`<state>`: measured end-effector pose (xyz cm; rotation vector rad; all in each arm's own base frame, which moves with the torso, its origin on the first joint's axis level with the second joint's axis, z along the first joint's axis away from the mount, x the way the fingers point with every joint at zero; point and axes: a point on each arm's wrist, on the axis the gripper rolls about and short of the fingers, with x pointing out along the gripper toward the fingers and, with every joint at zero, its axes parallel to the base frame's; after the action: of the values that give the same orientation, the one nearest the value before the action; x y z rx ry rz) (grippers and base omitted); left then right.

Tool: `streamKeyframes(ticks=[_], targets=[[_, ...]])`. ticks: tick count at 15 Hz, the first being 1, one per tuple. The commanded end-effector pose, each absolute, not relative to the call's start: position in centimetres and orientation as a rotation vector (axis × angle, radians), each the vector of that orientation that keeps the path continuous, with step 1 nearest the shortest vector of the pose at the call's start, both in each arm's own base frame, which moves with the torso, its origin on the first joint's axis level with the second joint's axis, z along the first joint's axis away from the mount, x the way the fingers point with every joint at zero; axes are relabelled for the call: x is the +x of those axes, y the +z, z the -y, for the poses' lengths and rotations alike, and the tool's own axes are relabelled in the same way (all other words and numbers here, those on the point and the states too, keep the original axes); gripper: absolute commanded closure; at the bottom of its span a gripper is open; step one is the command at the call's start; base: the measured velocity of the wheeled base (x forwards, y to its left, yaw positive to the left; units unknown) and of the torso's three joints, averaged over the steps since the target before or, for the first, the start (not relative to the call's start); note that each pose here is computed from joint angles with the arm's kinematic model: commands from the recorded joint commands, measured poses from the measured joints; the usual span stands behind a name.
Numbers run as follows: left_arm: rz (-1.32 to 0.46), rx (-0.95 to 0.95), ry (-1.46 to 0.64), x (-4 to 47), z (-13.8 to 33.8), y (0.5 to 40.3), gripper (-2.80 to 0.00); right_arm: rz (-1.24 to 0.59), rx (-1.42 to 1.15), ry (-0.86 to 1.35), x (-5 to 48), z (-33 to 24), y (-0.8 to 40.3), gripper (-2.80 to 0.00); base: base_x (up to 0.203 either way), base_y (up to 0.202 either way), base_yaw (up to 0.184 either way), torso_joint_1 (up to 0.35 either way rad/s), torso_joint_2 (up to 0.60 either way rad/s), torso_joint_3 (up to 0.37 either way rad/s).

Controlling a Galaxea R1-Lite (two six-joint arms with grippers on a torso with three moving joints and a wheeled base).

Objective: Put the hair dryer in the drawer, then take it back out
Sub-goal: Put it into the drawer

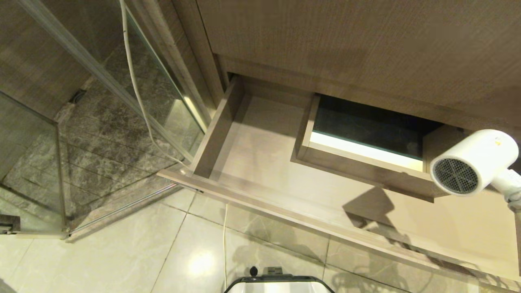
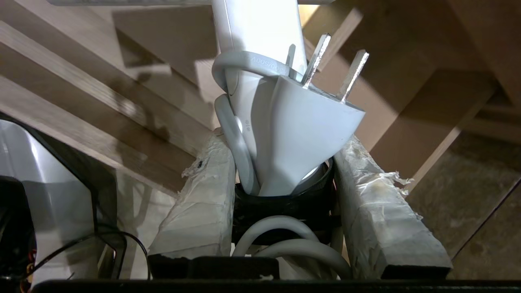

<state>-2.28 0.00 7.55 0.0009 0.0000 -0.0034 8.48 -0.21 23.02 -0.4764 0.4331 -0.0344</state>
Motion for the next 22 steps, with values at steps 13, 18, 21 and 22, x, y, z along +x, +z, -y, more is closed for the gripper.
streamKeyframes(ticks=[13,18,21,22], targets=[[-0.002,0.0,-0.003,-2.3,0.0,7.5,0.0,-0.85,-0.467,-0.439,24.1,7.4,21.9,0.0,0.0,0.0,0.0,0.0,0.0,0.0],[-0.002,0.0,-0.003,-2.3,0.0,7.5,0.0,-0.886,-0.487,-0.58,27.3,11.4,22.4,0.0,0.0,0.0,0.0,0.0,0.0,0.0],[-0.002,0.0,-0.004,-2.3,0.0,7.5,0.0,-0.93,-0.544,-0.566,27.4,12.1,21.9,0.0,0.0,0.0,0.0,0.0,0.0,0.0],[-0.002,0.0,-0.003,-2.3,0.0,7.5,0.0,-0.938,-0.544,-0.563,27.7,12.2,21.6,0.0,0.0,0.0,0.0,0.0,0.0,0.0]])
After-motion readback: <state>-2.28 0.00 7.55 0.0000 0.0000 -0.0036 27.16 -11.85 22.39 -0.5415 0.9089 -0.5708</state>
